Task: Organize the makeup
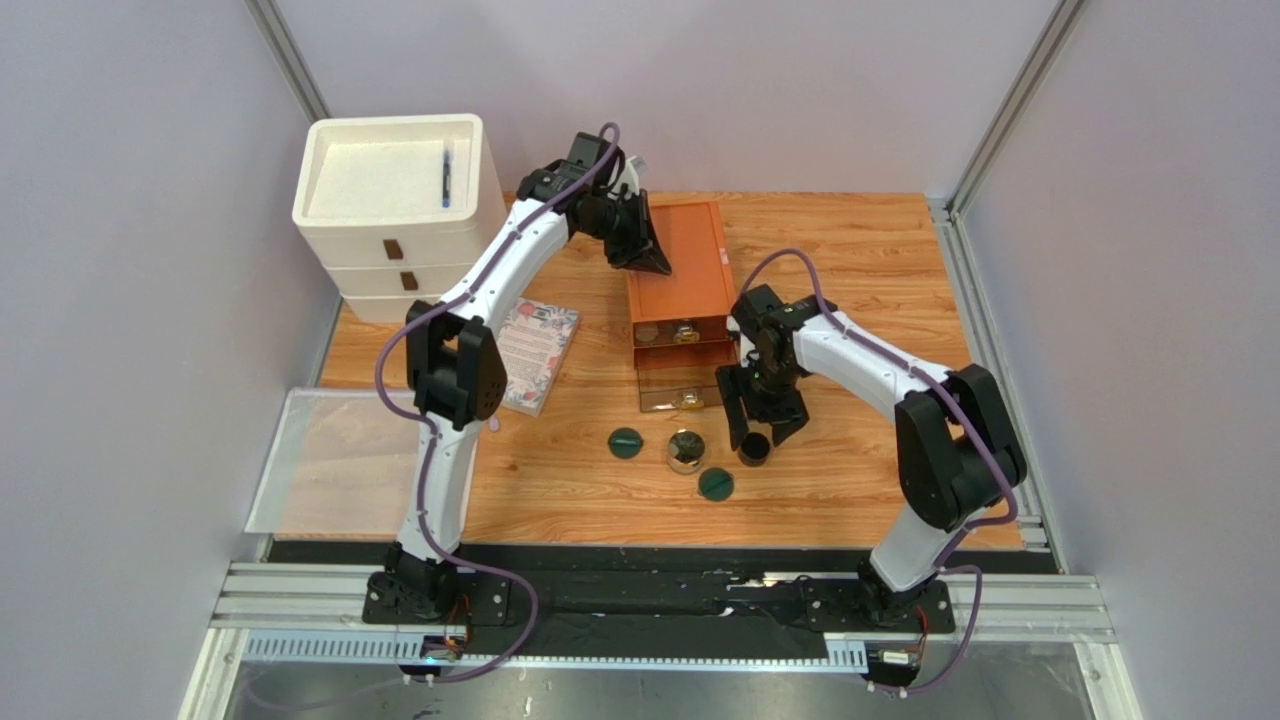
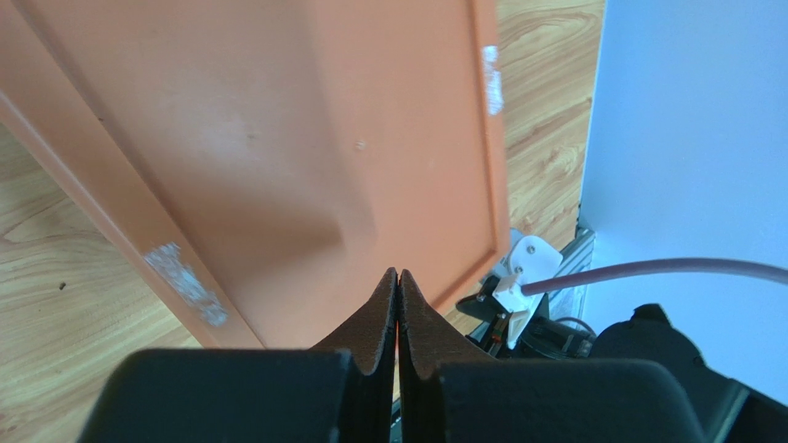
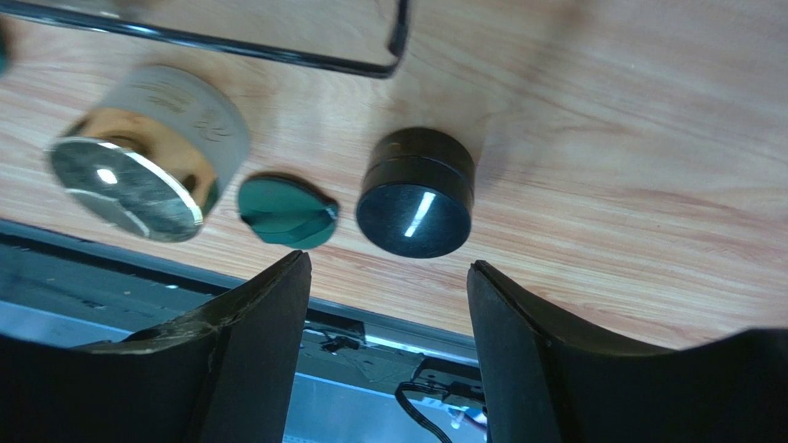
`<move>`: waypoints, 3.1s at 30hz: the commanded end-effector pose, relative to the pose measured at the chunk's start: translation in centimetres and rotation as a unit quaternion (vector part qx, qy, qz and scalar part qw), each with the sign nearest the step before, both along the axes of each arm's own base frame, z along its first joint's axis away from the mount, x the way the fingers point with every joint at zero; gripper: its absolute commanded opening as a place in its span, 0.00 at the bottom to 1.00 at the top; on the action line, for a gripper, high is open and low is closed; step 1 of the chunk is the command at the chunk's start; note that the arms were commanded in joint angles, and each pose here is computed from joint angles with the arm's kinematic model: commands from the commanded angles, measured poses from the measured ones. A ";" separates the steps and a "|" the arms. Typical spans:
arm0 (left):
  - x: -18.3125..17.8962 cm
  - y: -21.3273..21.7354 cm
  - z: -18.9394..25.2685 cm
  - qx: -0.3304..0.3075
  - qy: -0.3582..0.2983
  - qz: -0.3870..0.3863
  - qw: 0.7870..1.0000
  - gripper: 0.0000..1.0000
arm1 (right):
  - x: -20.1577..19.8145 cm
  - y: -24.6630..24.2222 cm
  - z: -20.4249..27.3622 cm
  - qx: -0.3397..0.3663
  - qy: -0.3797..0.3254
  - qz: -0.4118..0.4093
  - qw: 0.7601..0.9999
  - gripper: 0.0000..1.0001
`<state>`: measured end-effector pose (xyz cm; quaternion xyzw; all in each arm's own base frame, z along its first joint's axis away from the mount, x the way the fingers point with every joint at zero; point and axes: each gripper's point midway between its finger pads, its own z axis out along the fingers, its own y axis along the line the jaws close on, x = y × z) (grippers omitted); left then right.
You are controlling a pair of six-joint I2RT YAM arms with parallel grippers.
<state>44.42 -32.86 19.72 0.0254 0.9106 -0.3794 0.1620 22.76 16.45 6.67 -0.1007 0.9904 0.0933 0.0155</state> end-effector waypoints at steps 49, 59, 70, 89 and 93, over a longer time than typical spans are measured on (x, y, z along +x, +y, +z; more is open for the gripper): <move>-0.1 -0.9 -3.1 -0.001 0.050 -0.005 0.999 0.00 | 10.6 5.1 8.2 0.057 -0.192 -0.046 0.979 0.00; 0.2 -0.2 -2.8 0.001 0.047 0.001 0.999 0.00 | 11.9 6.4 5.8 0.049 -0.160 -0.044 0.985 0.25; 0.4 -0.1 -2.7 -0.002 0.048 0.002 0.999 0.00 | 12.0 5.4 7.3 0.036 -0.186 -0.049 0.981 0.63; 0.6 0.4 -2.2 -0.005 0.044 0.003 0.999 0.00 | 1.3 8.7 6.5 0.036 -0.153 0.171 0.973 0.84; 0.4 0.6 -2.2 0.000 0.045 0.003 0.999 0.00 | -1.5 8.6 3.8 0.017 -0.111 0.193 0.975 0.85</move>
